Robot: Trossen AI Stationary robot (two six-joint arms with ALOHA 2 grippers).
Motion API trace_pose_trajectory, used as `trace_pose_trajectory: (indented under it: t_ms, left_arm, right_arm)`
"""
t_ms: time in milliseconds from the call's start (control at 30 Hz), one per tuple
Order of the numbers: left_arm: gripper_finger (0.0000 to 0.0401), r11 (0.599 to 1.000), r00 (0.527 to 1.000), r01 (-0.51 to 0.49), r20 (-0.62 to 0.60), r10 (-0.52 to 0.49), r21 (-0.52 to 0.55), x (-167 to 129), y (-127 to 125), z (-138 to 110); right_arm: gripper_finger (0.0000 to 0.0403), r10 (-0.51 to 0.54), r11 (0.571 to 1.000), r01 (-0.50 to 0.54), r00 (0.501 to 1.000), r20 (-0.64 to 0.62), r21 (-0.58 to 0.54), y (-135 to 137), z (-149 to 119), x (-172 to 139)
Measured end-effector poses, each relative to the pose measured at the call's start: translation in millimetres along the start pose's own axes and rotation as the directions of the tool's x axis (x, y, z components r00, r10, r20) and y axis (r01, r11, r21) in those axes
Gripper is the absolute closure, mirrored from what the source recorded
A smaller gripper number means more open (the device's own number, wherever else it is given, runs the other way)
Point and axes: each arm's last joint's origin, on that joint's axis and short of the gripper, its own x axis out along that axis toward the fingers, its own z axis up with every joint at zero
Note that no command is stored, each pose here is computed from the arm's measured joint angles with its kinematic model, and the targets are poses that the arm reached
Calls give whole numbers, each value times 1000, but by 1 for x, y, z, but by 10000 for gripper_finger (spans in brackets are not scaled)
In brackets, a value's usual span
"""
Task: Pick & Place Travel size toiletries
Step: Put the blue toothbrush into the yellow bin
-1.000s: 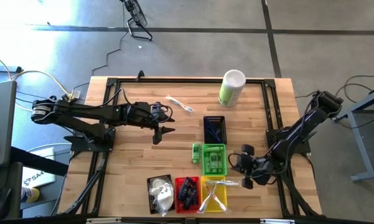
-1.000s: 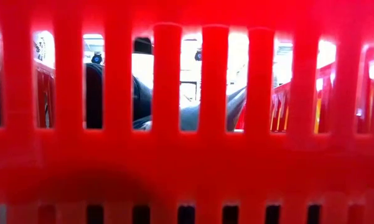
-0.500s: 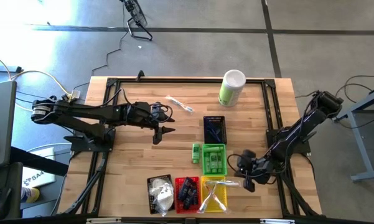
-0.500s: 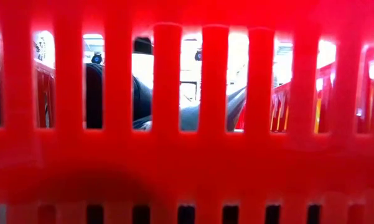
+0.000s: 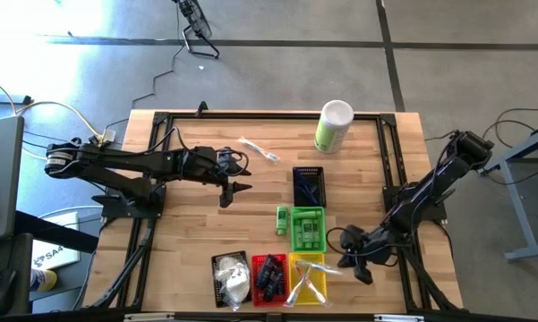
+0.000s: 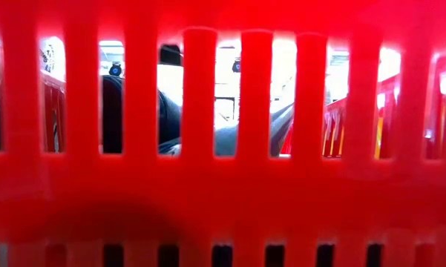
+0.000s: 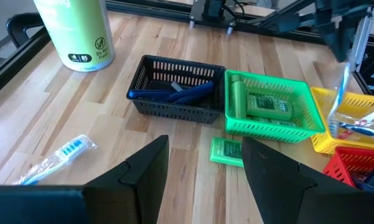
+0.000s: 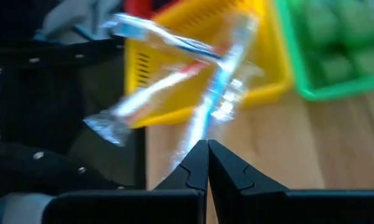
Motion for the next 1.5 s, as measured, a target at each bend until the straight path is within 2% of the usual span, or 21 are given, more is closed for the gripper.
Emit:
trace_pose_trajectory:
  t_ms: [100,200,433,667,800,1000,1233,1367,1500]
  left_arm:
    - [203,1000,1000,0,0,0,0,0,0,0]
    - [203,1000,1000,-1,0,1,0,0,0,0]
    - [203,1000,1000,-3,0,3,0,0,0,0]
    - [203,1000,1000,-5,0,5,0,0,0,0]
    - [203,1000,1000,-5,-10,5,0,0,0,-1]
    - [203,1000,1000,-6,-14,6,0,0,0,-1]
    - [203,1000,1000,-6,-15,6,0,0,0,-1]
    - [203,1000,1000,-5,-17,5,1,0,0,-2]
    - [203,1000,1000,-2,-17,2,0,0,0,-2]
  right_arm:
    - [401,59,995,-57,998,29,-77,7,2,-1]
    - [401,29,995,-23,998,58,-99,5,2,0]
    - [401,-135,990,135,991,6,37,-12,-2,1]
    - [401,-136,990,138,989,-51,38,-14,-7,21]
    - [401,-104,994,106,993,-57,37,-13,-9,34]
    - [401,-68,997,68,998,-12,31,-9,-7,37]
    - [401,81,996,-81,997,8,-21,3,-1,37]
    - [401,114,993,-114,993,-2,-26,5,0,37]
    - [401,195,975,-192,981,10,-115,13,1,35]
